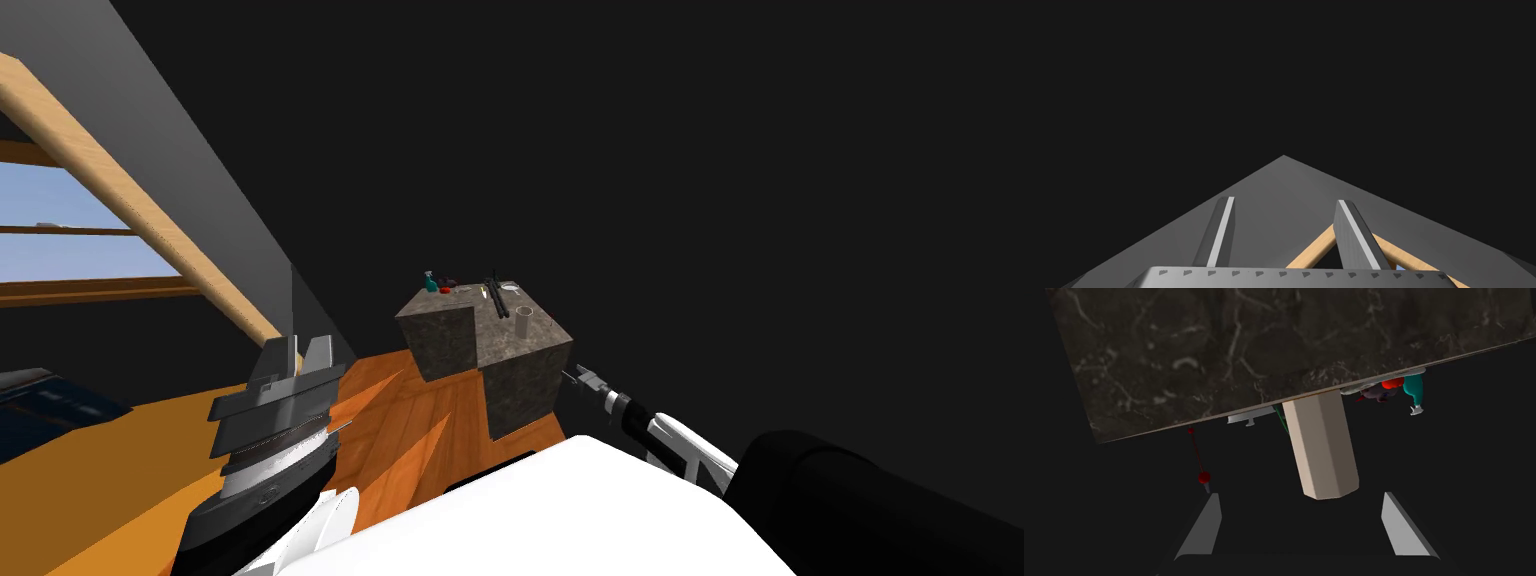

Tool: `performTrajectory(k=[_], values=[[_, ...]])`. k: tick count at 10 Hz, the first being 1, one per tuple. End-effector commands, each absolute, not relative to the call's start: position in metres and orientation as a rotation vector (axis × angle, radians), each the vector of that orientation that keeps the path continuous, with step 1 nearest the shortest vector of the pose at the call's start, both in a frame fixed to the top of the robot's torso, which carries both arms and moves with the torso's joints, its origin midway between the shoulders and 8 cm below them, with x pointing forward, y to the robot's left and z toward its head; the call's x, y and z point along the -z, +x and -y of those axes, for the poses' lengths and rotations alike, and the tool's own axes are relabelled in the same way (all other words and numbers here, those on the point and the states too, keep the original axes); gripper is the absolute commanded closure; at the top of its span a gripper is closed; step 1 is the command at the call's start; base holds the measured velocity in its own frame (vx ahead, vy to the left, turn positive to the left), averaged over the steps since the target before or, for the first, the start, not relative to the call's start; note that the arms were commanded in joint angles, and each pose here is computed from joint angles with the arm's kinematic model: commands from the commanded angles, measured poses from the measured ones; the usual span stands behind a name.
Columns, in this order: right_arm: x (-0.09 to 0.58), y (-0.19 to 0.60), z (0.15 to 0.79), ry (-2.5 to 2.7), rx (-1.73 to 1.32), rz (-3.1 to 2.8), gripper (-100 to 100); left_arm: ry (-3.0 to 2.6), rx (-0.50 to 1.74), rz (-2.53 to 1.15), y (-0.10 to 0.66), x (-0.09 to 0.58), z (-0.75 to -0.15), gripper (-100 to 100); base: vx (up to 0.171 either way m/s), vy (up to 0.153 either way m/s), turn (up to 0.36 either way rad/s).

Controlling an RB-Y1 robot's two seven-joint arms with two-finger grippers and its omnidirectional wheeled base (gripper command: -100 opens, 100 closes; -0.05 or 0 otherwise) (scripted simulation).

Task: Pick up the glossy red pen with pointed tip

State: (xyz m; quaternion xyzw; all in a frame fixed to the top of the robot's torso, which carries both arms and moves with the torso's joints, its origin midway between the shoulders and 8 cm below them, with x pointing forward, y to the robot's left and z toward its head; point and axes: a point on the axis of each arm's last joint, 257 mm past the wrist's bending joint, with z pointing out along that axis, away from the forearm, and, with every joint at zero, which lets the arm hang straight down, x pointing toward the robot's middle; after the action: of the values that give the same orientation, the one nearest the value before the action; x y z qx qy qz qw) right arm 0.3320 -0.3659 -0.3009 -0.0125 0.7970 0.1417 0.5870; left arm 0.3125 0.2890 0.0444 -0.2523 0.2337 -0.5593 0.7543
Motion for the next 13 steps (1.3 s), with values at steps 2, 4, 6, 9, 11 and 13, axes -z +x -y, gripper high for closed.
performTrajectory(k=[2, 4, 6, 9, 11, 13], values=[[0.317, 0.327, 0.395, -0.128, -0.230, -1.923, -100, -0.550, 1.220, -0.510, 0.313, -0.044, -0.289, 0, 0.016, 0.034, 0.124], [0.325, 0.323, 0.420, -0.213, -0.144, -1.968, -100, -0.550, 1.220, -0.510, 0.313, -0.044, -0.289, 0, 0.025, 0.022, 0.113], [0.330, 0.320, 0.447, -0.300, -0.057, -2.006, -100, -0.550, 1.220, -0.510, 0.313, -0.044, -0.289, 0, 0.025, 0.023, 0.112], [0.335, 0.316, 0.497, -0.448, 0.108, -2.061, -100, -0.550, 1.220, -0.510, 0.312, -0.044, -0.289, 0, 0.033, 0.013, 0.146], [0.331, 0.317, 0.524, -0.537, 0.196, -2.079, -100, -0.550, 1.220, -0.510, 0.312, -0.044, -0.289, 0, 0.039, 0.007, 0.126], [0.319, 0.322, 0.546, -0.639, 0.279, -2.081, -100, -0.550, 1.220, -0.510, 0.312, -0.044, -0.289, 0, 0.040, 0.006, 0.137]])
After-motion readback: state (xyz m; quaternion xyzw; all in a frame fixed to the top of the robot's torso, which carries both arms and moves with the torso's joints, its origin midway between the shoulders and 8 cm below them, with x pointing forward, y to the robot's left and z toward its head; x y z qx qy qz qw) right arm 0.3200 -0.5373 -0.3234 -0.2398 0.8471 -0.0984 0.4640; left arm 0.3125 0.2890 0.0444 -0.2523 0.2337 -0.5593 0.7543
